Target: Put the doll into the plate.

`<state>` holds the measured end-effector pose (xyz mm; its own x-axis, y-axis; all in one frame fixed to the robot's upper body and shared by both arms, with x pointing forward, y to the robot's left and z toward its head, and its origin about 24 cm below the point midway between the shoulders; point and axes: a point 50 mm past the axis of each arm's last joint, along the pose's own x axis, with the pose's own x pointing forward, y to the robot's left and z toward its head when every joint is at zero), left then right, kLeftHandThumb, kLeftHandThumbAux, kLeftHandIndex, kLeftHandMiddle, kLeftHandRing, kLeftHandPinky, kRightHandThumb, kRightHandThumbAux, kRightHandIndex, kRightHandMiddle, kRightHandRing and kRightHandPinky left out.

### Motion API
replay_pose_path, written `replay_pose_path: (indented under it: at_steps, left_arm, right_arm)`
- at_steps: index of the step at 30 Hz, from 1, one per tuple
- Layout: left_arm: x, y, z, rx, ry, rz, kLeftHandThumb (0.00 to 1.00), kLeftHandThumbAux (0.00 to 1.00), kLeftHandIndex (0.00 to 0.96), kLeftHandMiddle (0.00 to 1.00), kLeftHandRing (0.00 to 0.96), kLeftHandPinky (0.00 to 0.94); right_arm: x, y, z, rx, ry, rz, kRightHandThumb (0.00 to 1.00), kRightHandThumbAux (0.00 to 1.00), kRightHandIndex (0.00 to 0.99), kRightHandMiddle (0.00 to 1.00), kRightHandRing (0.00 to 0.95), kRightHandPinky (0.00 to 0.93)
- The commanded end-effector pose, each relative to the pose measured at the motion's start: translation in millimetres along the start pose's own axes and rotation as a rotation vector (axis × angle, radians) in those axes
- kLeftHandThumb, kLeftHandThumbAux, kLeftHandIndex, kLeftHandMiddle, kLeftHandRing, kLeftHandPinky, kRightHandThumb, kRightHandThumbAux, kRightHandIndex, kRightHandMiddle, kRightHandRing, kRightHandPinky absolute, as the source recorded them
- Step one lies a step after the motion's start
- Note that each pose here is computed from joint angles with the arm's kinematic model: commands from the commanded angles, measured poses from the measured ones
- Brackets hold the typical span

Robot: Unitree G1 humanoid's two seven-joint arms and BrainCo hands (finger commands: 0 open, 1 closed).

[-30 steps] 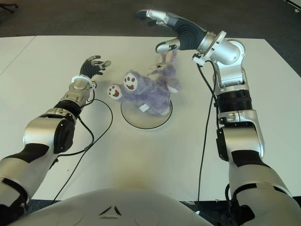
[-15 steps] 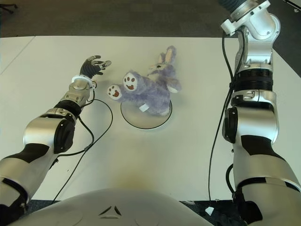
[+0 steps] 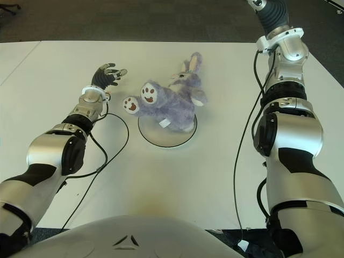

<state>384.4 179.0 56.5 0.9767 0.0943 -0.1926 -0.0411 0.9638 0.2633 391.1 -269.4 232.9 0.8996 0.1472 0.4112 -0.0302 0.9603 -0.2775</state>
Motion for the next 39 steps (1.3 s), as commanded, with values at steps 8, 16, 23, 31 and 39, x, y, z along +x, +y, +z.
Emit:
replay_pose_path:
  at_steps: [8,16,23,31,39]
  left_arm:
    - [-0.5,10.4,-4.0,0.029,0.008,-0.006,0.000,0.577,0.164,0.276,0.311,0.307]
    - [4.3,22.9,18.3,0.005,-0.075,-0.002,0.000,0.577,0.138,0.272,0.293,0.271]
    - [5.5,26.6,35.7,-0.073,-0.173,0.002,0.000,0.599,0.110,0.222,0.209,0.152]
    - [1.4,18.1,30.4,-0.201,-0.224,0.024,0.000,0.580,0.082,0.147,0.132,0.101]
    - [-2.9,13.2,20.7,-0.268,-0.239,0.025,0.000,0.538,0.063,0.103,0.089,0.056]
  right_arm:
    - [-44.0,27.1,-74.5,0.130,0.223,-0.164,0.000,0.572,0.006,0.003,0.000,0.000]
    - [-48.8,41.7,-90.3,0.170,0.328,-0.201,0.000,0.655,0.000,0.000,0.000,0.000]
    - [-46.1,57.9,-96.7,0.221,0.393,-0.196,0.000,0.740,0.000,0.000,0.000,0.000]
    - [-46.5,73.4,-101.4,0.262,0.417,-0.182,0.000,0.758,0.000,0.000,0.000,0.000]
    - [-48.8,79.1,-104.9,0.273,0.433,-0.174,0.000,0.708,0.000,0.001,0.000,0.000]
